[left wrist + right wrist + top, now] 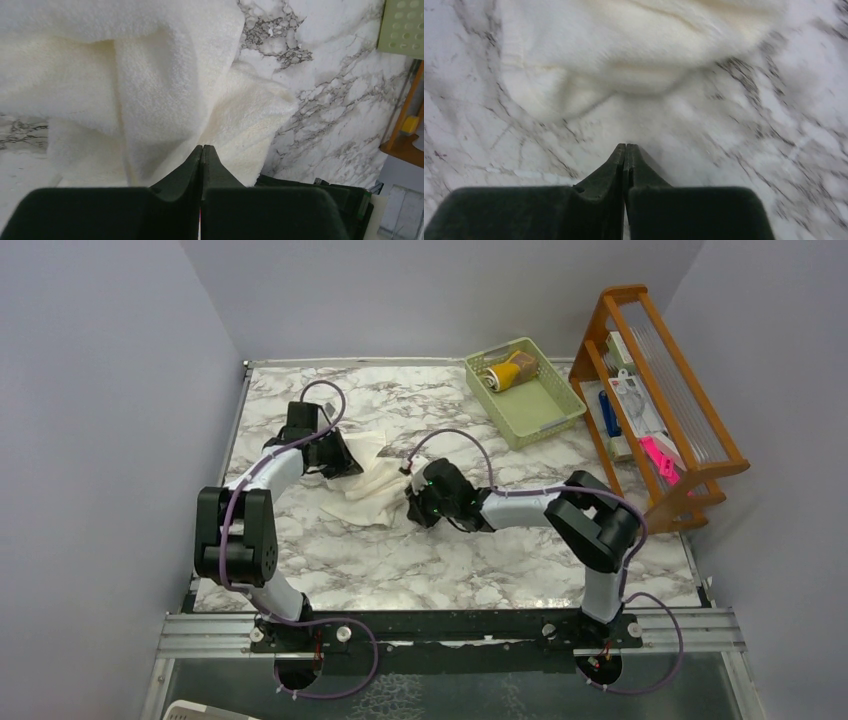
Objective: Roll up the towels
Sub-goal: Flatten out the towel at the center of the board.
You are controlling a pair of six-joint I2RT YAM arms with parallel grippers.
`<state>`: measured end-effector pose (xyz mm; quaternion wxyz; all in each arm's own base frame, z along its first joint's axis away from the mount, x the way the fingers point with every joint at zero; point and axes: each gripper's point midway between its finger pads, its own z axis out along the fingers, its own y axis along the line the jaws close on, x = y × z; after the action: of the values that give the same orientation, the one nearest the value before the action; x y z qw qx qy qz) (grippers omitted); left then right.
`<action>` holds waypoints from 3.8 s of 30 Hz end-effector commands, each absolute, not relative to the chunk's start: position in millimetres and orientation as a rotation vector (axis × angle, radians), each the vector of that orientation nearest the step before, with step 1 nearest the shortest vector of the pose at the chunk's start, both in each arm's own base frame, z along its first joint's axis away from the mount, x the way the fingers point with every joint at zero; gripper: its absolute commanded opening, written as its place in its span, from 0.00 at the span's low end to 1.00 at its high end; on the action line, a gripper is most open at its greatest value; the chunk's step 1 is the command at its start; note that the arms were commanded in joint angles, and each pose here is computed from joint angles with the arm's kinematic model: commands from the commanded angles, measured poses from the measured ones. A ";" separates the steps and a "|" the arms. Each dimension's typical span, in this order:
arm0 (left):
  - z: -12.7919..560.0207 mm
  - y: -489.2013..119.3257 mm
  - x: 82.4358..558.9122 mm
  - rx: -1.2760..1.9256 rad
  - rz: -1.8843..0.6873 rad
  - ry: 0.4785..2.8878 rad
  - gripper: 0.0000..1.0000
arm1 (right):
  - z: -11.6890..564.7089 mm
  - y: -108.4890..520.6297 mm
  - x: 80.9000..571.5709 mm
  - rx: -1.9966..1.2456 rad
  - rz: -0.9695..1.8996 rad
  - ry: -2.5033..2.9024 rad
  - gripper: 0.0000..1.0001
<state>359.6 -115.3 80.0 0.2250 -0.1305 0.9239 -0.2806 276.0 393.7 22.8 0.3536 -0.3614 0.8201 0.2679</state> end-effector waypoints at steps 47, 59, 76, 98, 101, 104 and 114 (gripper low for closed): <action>92.4 -88.7 345.3 -0.461 -0.879 2.453 0.40 | 36.4 460.6 230.9 -0.990 0.964 2.100 0.54; 39.9 -90.1 349.3 -0.533 -0.550 2.577 0.41 | 7.7 456.8 232.3 -1.009 0.904 2.150 0.54; 59.3 -24.1 349.6 -0.778 -0.458 2.481 0.52 | -15.6 326.0 251.5 -0.693 1.032 2.461 0.56; 101.1 -152.7 335.5 -0.122 -0.509 2.494 0.53 | -5.9 223.4 271.4 -0.409 0.748 2.545 0.56; 90.3 -168.9 336.9 -0.088 -0.496 2.525 0.53 | -6.4 221.8 269.3 -0.414 0.746 2.547 0.56; 84.8 -186.2 340.0 -0.047 -0.500 2.546 0.53 | -5.9 221.2 267.3 -0.420 0.749 2.543 0.56; 67.0 -225.4 342.6 0.077 -0.501 2.593 0.53 | -6.2 221.6 264.9 -0.433 0.760 2.536 0.56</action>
<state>334.6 -216.1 69.1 0.2412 0.0200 0.9514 -0.1904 292.9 249.4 31.1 0.2885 -0.1703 0.8828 0.3294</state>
